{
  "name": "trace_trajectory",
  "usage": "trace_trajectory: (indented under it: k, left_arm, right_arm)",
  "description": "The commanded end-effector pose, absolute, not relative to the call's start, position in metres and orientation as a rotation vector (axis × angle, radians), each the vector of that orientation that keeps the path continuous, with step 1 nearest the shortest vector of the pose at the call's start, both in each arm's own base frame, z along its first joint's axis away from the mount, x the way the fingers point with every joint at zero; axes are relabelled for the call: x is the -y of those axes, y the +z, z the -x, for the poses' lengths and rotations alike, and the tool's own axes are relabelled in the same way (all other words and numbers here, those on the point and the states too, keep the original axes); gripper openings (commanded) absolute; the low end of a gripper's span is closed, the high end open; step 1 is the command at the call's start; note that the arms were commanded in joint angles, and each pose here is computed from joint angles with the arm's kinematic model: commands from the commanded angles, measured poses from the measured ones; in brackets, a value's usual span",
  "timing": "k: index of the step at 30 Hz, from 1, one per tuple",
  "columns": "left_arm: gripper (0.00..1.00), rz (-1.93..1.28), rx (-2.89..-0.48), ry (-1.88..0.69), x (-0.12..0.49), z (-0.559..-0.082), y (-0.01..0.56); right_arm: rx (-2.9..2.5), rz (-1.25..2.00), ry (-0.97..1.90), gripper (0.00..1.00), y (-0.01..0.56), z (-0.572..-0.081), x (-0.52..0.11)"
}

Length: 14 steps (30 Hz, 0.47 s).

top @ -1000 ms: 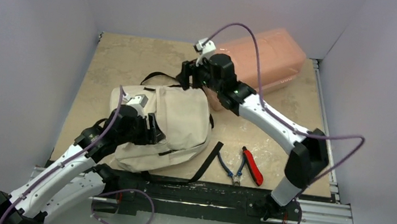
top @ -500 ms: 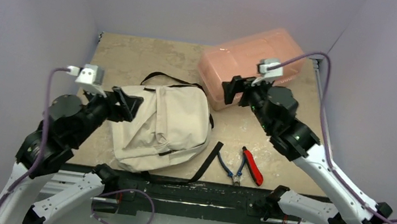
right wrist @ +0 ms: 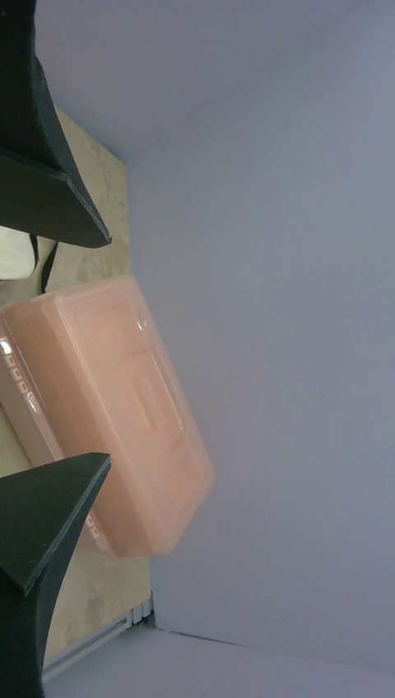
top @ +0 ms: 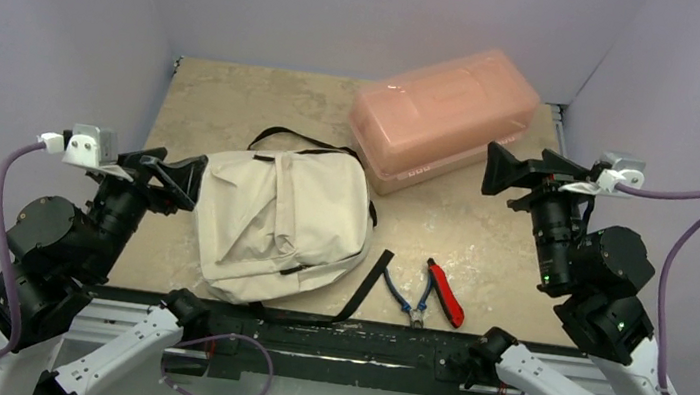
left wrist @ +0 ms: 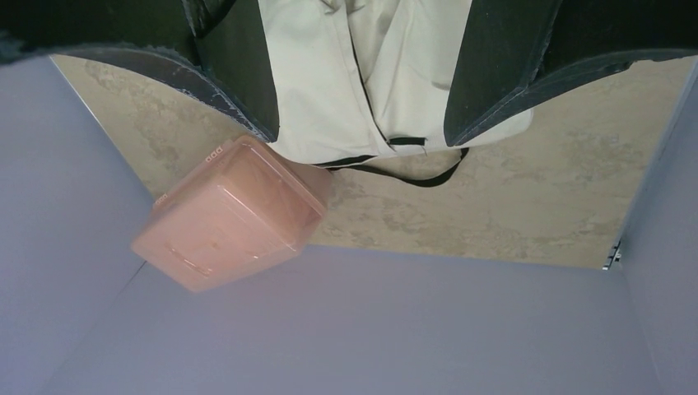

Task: Pack the student bag
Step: Reset both arms

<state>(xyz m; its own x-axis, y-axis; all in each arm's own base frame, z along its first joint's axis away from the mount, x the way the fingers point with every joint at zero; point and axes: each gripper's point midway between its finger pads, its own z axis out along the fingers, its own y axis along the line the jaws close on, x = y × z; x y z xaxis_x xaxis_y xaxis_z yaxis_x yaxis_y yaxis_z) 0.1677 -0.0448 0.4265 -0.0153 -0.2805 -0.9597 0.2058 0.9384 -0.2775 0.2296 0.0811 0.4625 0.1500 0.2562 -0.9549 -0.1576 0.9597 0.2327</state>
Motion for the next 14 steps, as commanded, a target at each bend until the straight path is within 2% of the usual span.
trace_trajectory:
  k: [1,14]
  left_arm:
    - [0.73,0.077,-1.502,-0.351,0.033,-0.163,0.438]
    - [0.73,0.087,-1.520,-0.352,0.027,-0.154,0.432]
  right_arm:
    - [-1.409,-0.101,0.240,0.99,0.457,-0.228,-0.069]
    - [-1.372,-0.220,0.279,0.99,0.453,-0.221,-0.055]
